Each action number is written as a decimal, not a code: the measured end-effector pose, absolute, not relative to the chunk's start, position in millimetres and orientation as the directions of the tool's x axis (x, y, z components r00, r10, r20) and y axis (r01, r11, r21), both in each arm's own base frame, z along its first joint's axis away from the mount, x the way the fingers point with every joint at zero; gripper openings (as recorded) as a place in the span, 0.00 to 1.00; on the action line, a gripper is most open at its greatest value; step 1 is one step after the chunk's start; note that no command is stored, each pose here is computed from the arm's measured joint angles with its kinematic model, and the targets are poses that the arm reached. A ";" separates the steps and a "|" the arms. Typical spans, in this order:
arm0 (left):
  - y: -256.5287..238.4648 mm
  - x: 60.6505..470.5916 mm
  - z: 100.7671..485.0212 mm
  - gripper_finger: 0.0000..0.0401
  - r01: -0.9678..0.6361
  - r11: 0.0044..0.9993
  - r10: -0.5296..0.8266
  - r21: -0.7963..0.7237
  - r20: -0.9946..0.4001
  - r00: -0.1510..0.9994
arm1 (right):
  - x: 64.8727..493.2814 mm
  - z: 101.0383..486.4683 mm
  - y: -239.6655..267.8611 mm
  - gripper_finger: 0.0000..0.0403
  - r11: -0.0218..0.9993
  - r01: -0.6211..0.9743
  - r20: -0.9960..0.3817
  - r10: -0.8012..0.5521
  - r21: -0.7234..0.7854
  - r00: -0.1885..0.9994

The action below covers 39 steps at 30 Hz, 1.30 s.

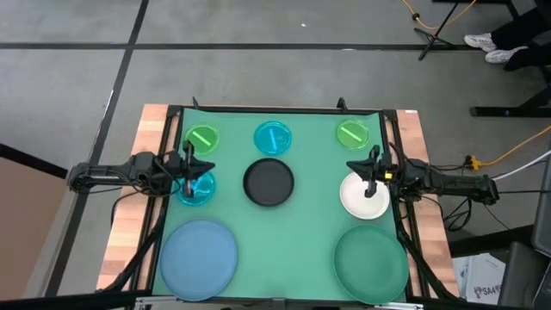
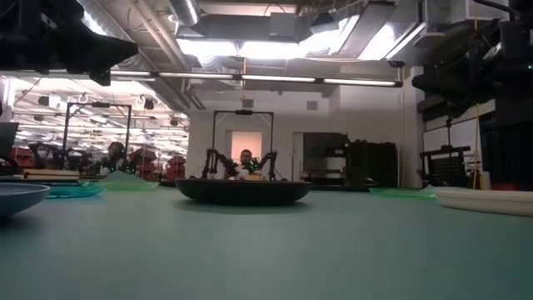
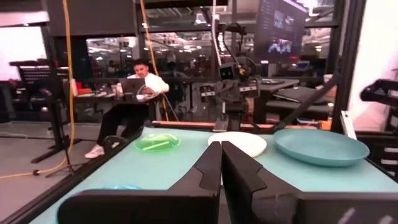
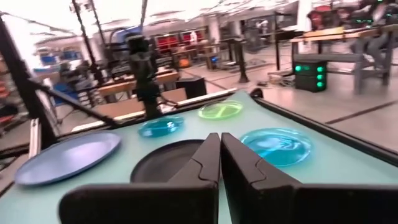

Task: Stack plastic plates
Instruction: Move the blue plate to the bottom center of the table

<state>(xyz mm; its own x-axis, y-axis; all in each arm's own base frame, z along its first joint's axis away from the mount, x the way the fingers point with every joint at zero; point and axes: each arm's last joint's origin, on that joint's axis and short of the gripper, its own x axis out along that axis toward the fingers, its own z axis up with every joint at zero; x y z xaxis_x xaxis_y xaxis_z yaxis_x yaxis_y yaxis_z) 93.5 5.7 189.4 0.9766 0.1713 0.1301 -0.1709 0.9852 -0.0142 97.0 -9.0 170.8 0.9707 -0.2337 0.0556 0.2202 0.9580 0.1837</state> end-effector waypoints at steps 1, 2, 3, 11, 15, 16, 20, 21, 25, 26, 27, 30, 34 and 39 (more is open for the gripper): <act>5.9 93.4 189.4 0.01 -0.179 0.984 0.180 -0.019 0.130 0.975 | 96.9 170.8 -9.4 0.02 0.954 0.233 0.055 -0.247 0.187 0.967; 6.3 93.3 189.5 0.01 -0.191 0.981 0.192 -0.021 0.130 0.973 | 96.9 170.8 -9.7 0.02 0.952 0.243 0.055 -0.257 0.188 0.965; 6.8 93.3 189.7 0.01 -0.210 0.977 0.211 -0.024 0.131 0.969 | 96.8 170.8 -10.1 0.02 0.948 0.254 0.055 -0.269 0.190 0.962; 8.5 101.0 194.6 0.01 -0.262 0.965 0.260 -0.005 0.160 0.952 | 96.2 171.2 -11.9 0.02 0.924 0.313 0.058 -0.332 0.218 0.941; 12.1 108.3 192.8 0.01 -0.305 0.953 0.302 0.001 0.132 0.944 | 96.0 171.3 -12.6 0.02 0.916 0.336 0.059 -0.356 0.220 0.933; 13.4 110.3 191.6 0.01 -0.317 0.948 0.315 0.004 0.118 0.942 | 96.0 171.3 -12.6 0.02 0.916 0.336 0.059 -0.357 0.220 0.932; 17.1 117.0 188.0 0.01 -0.339 0.941 0.338 0.009 0.081 0.938 | 96.0 171.3 -12.6 0.02 0.916 0.336 0.059 -0.357 0.220 0.932; 17.4 118.6 187.5 0.01 -0.335 0.942 0.333 0.009 0.077 0.940 | 95.9 171.4 -12.6 0.02 0.915 0.337 0.059 -0.357 0.220 0.932; 17.7 124.8 186.7 0.01 -0.294 0.956 0.292 0.014 0.075 0.953 | 95.8 171.3 -12.9 0.02 0.911 0.348 0.058 -0.368 0.220 0.928; 17.5 126.1 186.2 0.01 -0.285 0.958 0.283 0.018 0.071 0.956 | 95.9 171.3 -12.9 0.02 0.912 0.347 0.057 -0.367 0.220 0.928; 17.5 127.1 185.8 0.01 -0.281 0.959 0.279 0.023 0.070 0.958 | 95.9 171.2 -12.8 0.02 0.912 0.345 0.057 -0.365 0.220 0.929; 17.7 129.7 183.8 0.01 -0.281 0.959 0.279 0.027 0.053 0.959 | 96.0 171.7 -12.6 0.02 0.916 0.335 0.062 -0.356 0.221 0.933; 17.9 131.6 181.4 0.01 -0.280 0.959 0.279 0.030 0.033 0.960 | 95.6 175.9 -12.6 0.02 0.916 0.326 0.104 -0.356 0.234 0.929; 17.2 134.6 181.9 0.01 -0.257 0.966 0.255 0.028 0.045 0.966 | 94.9 179.4 -13.2 0.02 0.908 0.338 0.138 -0.378 0.248 0.915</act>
<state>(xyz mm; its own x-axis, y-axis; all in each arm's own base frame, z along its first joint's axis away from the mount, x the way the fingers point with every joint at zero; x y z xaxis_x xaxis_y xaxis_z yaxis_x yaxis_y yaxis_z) 134.6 17.2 181.9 0.9657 0.2555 0.0455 -0.2569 0.9660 0.0285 94.9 -13.2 179.4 0.9153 -0.3785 0.1379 0.3381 0.9080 0.2475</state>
